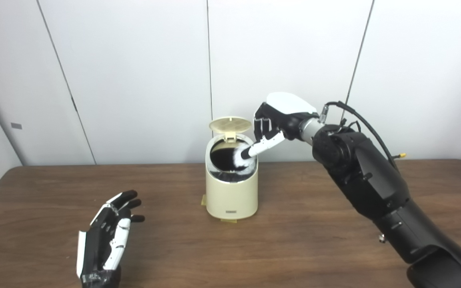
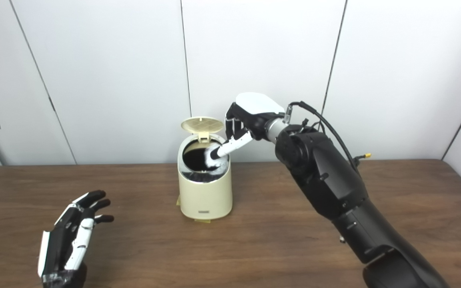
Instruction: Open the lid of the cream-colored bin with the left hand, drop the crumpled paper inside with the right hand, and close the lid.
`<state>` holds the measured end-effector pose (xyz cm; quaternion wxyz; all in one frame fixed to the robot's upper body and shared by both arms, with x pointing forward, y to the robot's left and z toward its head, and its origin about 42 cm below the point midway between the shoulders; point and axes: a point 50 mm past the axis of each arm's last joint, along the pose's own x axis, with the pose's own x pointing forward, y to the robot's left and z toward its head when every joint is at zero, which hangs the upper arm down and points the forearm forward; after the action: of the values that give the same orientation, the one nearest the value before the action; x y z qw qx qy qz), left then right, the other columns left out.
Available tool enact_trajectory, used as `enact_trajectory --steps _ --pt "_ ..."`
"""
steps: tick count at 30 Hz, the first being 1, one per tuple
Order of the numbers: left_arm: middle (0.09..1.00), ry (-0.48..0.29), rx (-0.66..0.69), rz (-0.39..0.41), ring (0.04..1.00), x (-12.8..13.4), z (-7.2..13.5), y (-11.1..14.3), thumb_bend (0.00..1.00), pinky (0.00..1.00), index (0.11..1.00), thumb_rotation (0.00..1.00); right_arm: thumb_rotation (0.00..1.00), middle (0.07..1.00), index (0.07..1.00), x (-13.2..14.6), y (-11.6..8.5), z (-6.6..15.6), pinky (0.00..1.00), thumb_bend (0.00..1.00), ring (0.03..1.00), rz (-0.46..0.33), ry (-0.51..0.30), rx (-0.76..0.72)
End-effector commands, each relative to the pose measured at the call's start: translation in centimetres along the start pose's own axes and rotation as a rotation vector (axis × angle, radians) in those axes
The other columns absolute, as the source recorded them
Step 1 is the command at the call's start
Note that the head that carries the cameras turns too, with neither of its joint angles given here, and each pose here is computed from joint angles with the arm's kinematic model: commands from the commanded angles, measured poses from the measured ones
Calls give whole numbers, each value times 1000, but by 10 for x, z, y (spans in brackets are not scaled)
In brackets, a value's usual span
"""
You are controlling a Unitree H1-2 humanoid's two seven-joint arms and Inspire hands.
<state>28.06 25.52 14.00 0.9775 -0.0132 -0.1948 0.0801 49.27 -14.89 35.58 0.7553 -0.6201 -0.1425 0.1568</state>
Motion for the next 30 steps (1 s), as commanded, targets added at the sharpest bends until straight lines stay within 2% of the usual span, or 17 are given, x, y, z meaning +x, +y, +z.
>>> enact_trajectory --steps 1,5,7,24,27,29,30 --pt "779 -65 -8 -11 750 10 7 -6 406 605 743 523 667 357 336 1 -33 7 300 833 306 -99 -23 -29" --pt "781 -70 -6 -18 745 10 7 -6 392 585 747 531 763 366 334 1 -32 7 317 869 322 -102 -28 -30" --pt "785 -71 -7 -20 747 11 7 -6 388 583 751 537 774 370 336 1 -32 8 321 872 327 -101 -27 -30" --pt "778 -73 -15 -22 748 14 6 -5 392 595 747 516 722 333 311 0 -32 7 296 846 293 -93 -31 -31" --pt "778 -71 -13 -19 743 14 6 -4 382 592 747 508 617 382 396 -5 -30 2 312 797 333 -134 -82 -2" --pt "774 -64 -14 -20 739 14 6 -3 385 591 746 489 480 377 406 -9 -26 -4 282 739 320 -170 -128 56" --pt "776 -64 -7 -22 737 14 7 -3 387 589 747 485 370 361 394 -11 -23 -8 255 690 302 -184 -141 86"
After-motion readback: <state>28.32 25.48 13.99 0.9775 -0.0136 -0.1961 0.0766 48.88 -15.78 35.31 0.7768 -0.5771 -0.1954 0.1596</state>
